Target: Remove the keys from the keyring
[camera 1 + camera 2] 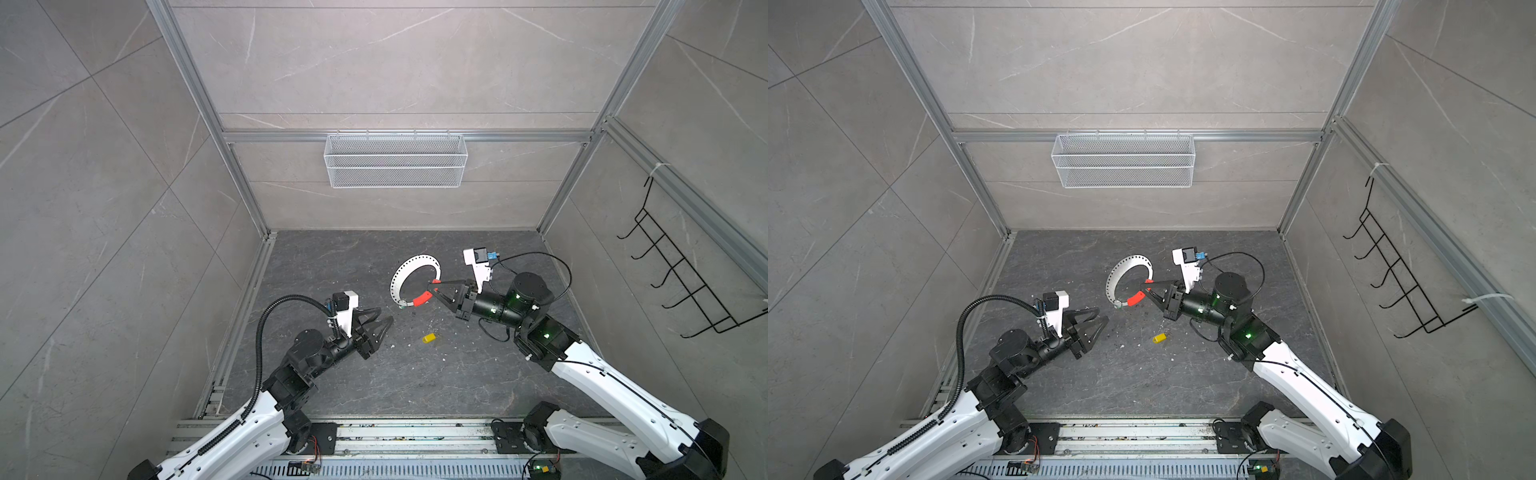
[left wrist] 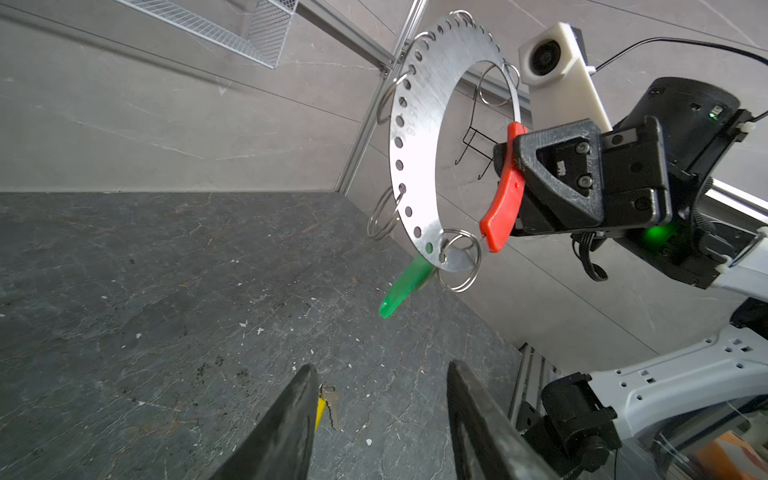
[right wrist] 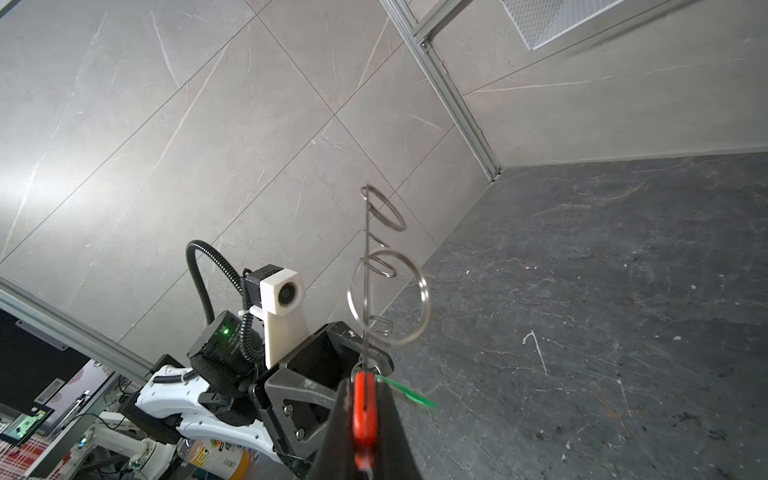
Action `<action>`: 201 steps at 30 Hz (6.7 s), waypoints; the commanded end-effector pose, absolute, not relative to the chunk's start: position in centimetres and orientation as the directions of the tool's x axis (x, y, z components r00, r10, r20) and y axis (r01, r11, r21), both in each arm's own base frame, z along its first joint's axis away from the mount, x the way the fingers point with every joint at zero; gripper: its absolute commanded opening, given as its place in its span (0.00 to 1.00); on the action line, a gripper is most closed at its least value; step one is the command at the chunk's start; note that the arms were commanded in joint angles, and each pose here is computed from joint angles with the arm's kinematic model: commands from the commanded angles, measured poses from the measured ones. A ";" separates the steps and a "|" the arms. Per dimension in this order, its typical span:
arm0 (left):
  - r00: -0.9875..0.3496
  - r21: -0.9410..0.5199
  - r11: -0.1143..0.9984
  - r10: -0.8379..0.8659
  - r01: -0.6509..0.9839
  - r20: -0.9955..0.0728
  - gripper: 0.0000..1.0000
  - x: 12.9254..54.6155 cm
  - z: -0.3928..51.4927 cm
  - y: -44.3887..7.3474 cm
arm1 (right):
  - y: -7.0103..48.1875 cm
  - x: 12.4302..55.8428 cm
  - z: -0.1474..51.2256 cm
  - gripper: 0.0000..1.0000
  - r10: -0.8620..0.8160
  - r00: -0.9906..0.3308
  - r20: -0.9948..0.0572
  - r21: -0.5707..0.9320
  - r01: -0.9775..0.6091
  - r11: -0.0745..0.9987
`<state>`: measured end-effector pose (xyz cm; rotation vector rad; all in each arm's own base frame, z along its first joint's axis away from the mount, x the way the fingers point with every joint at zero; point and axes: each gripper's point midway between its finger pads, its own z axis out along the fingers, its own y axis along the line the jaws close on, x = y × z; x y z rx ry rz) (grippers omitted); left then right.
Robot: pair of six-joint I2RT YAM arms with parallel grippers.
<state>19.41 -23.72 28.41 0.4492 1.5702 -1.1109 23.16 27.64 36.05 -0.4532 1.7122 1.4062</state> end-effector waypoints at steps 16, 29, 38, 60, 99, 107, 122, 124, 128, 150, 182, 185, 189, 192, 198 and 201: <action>-0.165 -0.260 0.326 -0.292 0.909 -0.942 0.56 18.0 33.9 -26.4 | 27.4 22.0 38.7 0.00 0.256 -0.480 -0.839 0.537 -0.807 0.245; -0.075 -0.192 0.422 -0.279 0.886 -0.957 0.56 19.5 33.8 -26.3 | 28.1 22.3 39.2 0.00 0.298 -0.524 -0.798 0.586 -0.789 0.184; -0.014 -0.151 0.481 -0.277 0.864 -0.961 0.52 20.4 34.7 -26.3 | 29.2 21.9 39.1 0.00 0.291 -0.539 -0.791 0.595 -0.788 0.158; -0.072 -0.189 0.456 -0.262 0.870 -0.962 0.00 19.0 34.3 -26.0 | 28.7 21.9 39.2 0.00 0.262 -0.494 -0.829 0.552 -0.796 0.247; -0.203 -0.389 0.644 -0.345 0.659 -0.916 0.44 19.6 34.0 -19.4 | 34.3 16.5 32.2 0.00 -0.439 -0.192 -0.878 -0.036 -0.887 0.460; -0.252 -0.381 0.690 -0.285 0.616 -0.925 0.44 20.6 32.1 -19.9 | 31.0 23.0 29.0 0.00 -0.471 -0.293 -0.832 -0.164 -0.681 0.714; -0.493 -0.711 0.529 -0.512 0.464 -0.703 0.58 24.0 32.4 -18.3 | 31.6 22.9 27.9 0.00 -0.601 -0.142 -0.787 -0.342 -0.710 0.615; -0.526 -0.765 0.493 -0.556 0.414 -0.643 0.60 24.6 32.3 -17.7 | 31.6 23.6 27.9 0.00 -0.618 -0.096 -0.780 -0.408 -0.671 0.619; -0.575 -0.815 0.442 -0.579 0.375 -0.578 0.62 25.1 32.2 -18.1 | 32.5 23.9 27.9 0.00 -0.652 -0.001 -0.758 -0.504 -0.633 0.588; -0.674 -0.885 0.335 -0.575 0.323 -0.464 0.59 25.8 32.1 -20.0 | 37.6 25.1 29.2 0.00 -0.769 0.280 -0.574 -0.809 -0.336 0.481; -0.408 -0.645 0.342 -0.554 0.683 -0.726 0.00 24.0 37.9 -19.9 | 28.3 23.6 33.6 0.60 -0.085 -0.043 -0.995 -0.041 -0.617 0.786; -0.309 -0.524 0.355 -0.510 0.775 -0.803 0.00 22.7 39.2 -20.1 | 27.3 24.0 33.0 0.60 0.039 -0.181 -0.983 0.152 -0.668 0.728; -0.175 -0.365 0.311 -0.501 0.878 -0.847 0.00 20.2 41.0 -20.2 | 27.2 24.0 33.4 0.60 0.112 -0.261 -0.959 0.268 -0.698 0.664; -0.116 -0.304 0.289 -0.525 0.908 -0.843 0.00 18.8 41.9 -19.8 | 27.4 23.8 33.9 0.61 0.166 -0.307 -0.937 0.341 -0.706 0.621; -0.131 -0.287 0.255 -0.495 0.923 -0.859 0.00 18.0 41.4 -20.3 | 28.0 22.9 35.7 0.64 0.220 -0.332 -0.917 0.398 -0.748 0.532; -0.143 -0.284 0.236 -0.478 0.929 -0.867 0.00 17.7 41.1 -20.6 | 28.0 22.0 36.8 0.62 0.198 -0.291 -0.936 0.352 -0.787 0.506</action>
